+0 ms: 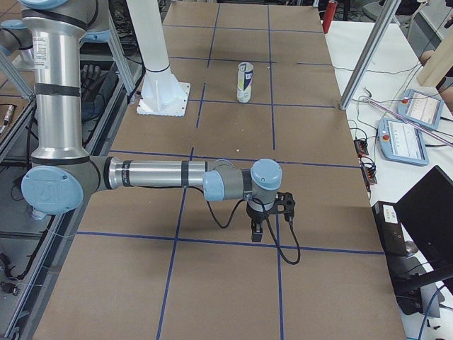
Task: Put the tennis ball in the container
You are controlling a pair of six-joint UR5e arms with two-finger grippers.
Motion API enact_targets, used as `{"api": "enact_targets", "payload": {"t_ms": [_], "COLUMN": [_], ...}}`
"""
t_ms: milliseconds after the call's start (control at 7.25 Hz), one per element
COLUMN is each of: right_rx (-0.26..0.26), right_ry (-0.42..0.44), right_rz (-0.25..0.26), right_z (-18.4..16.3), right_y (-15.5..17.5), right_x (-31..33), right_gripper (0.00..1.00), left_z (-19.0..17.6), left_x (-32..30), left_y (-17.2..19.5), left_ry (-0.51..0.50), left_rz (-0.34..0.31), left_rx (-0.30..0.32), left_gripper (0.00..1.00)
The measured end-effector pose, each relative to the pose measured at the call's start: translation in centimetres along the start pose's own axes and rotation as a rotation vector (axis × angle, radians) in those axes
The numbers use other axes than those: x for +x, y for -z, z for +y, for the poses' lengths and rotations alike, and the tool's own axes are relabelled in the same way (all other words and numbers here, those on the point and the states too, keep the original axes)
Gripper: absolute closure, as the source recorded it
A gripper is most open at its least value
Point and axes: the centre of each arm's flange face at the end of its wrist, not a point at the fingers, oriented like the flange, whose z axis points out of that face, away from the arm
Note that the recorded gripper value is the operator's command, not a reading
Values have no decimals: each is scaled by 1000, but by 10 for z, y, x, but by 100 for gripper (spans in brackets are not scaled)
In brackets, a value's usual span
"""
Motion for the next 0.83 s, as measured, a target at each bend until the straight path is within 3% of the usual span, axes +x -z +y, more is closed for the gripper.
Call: {"api": "enact_targets", "payload": {"t_ms": [414,552,828], "right_rx": [0,0,0], "right_ry": [0,0,0], "right_rz": [0,0,0], "right_z": [0,0,0], "right_y": [0,0,0], "right_x": [0,0,0], "right_gripper": [0,0,0], "left_z": [-26,-43,-72], "left_x": [33,72,194], "left_y": [29,43,62], "left_ry": [-91,-120,-81], "left_rz": [-12,-13,23], "left_rx": [55,81,119], "left_gripper": [0,0,0]}}
